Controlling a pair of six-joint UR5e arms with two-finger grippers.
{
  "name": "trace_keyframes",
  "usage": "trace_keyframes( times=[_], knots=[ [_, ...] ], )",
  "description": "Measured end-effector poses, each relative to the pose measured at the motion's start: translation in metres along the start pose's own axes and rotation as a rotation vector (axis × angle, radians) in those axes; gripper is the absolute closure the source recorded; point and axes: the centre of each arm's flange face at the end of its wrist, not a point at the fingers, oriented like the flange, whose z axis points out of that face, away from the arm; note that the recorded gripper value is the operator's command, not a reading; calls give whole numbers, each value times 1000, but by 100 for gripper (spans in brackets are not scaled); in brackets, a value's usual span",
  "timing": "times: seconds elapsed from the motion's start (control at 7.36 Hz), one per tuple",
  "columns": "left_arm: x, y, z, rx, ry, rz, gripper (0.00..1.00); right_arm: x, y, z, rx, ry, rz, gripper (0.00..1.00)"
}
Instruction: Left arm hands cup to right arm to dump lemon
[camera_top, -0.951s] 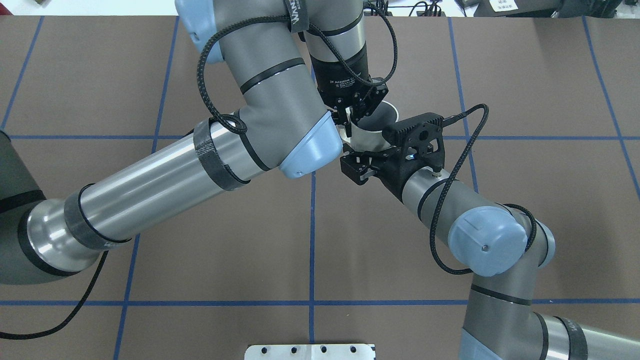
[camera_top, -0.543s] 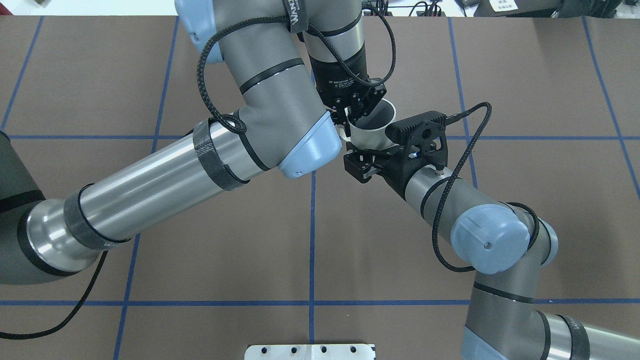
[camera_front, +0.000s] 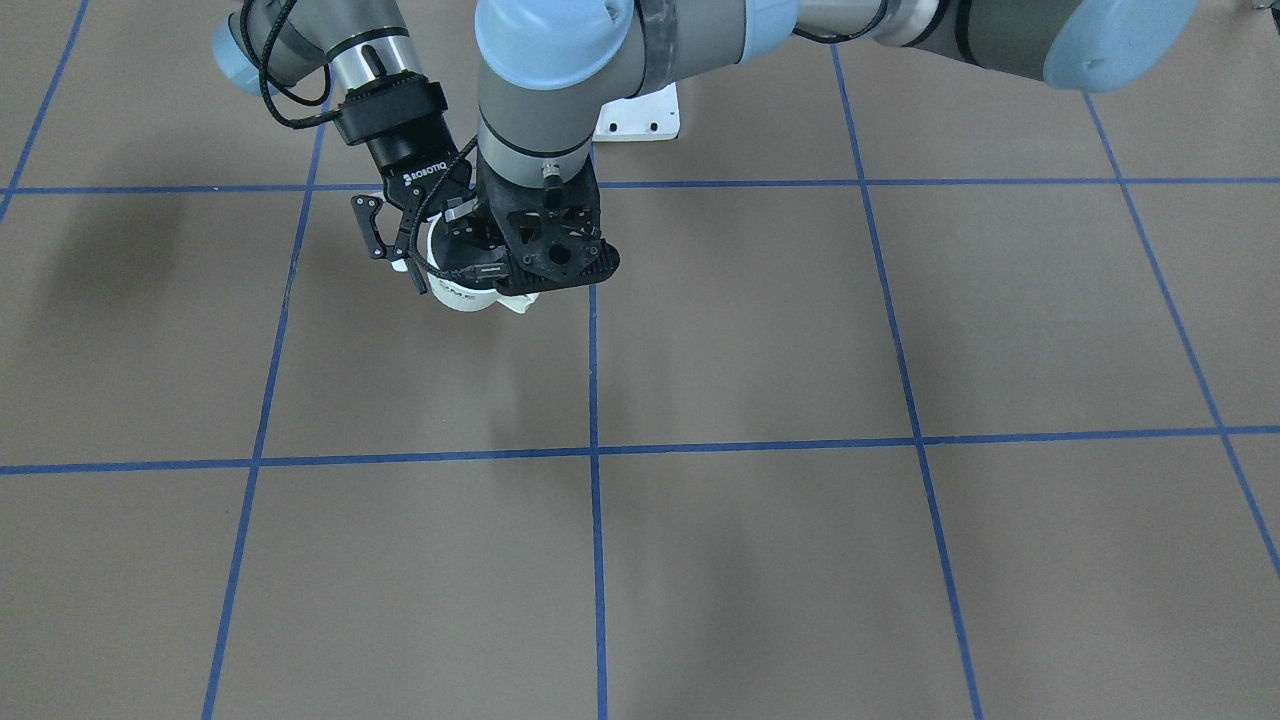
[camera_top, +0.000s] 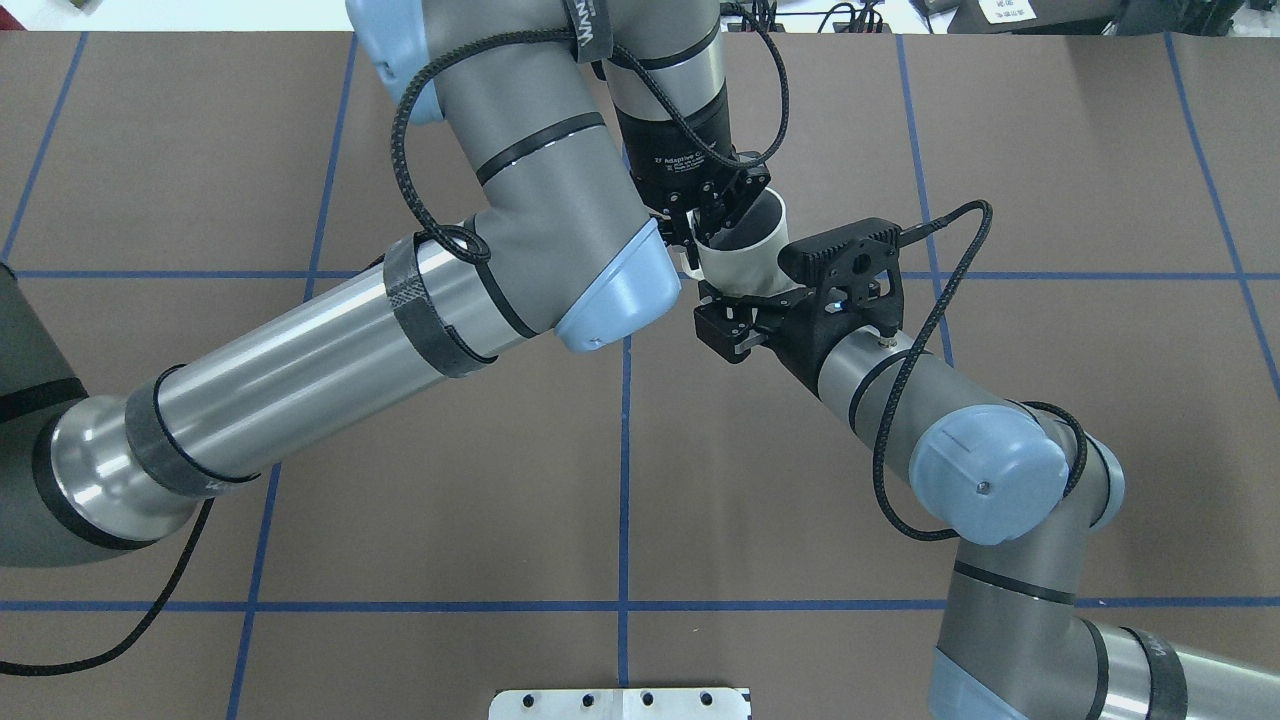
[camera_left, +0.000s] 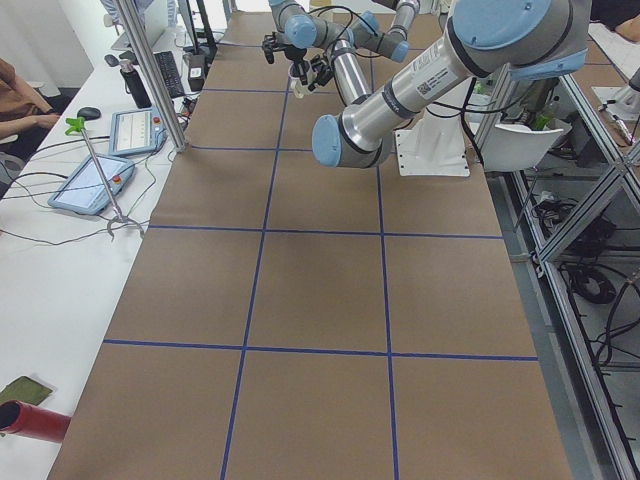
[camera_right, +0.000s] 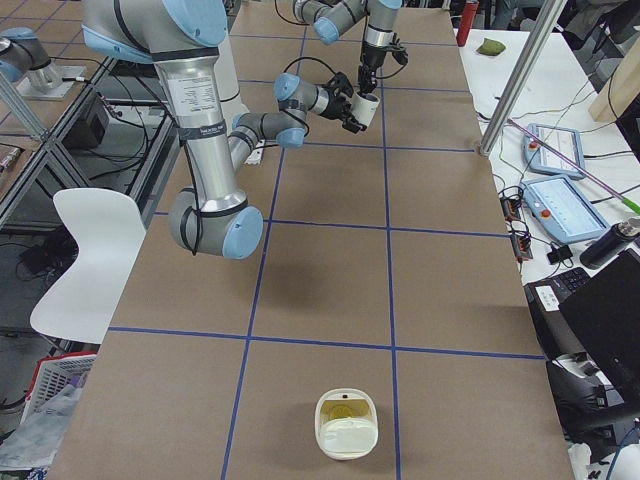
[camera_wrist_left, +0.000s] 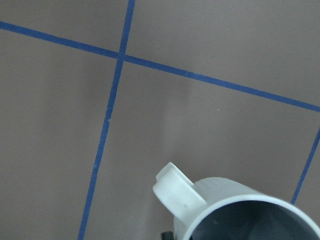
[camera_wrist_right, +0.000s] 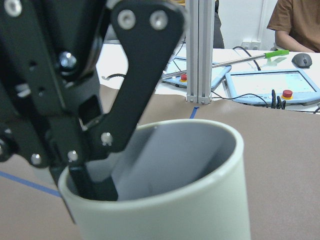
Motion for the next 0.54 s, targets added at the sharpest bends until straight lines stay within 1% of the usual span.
trace_keyframes(
  times=[0.54],
  knots=[
    [-2, -6, -8, 7, 5, -4, 100, 1, 1, 0, -2, 3, -3, 0]
  ],
)
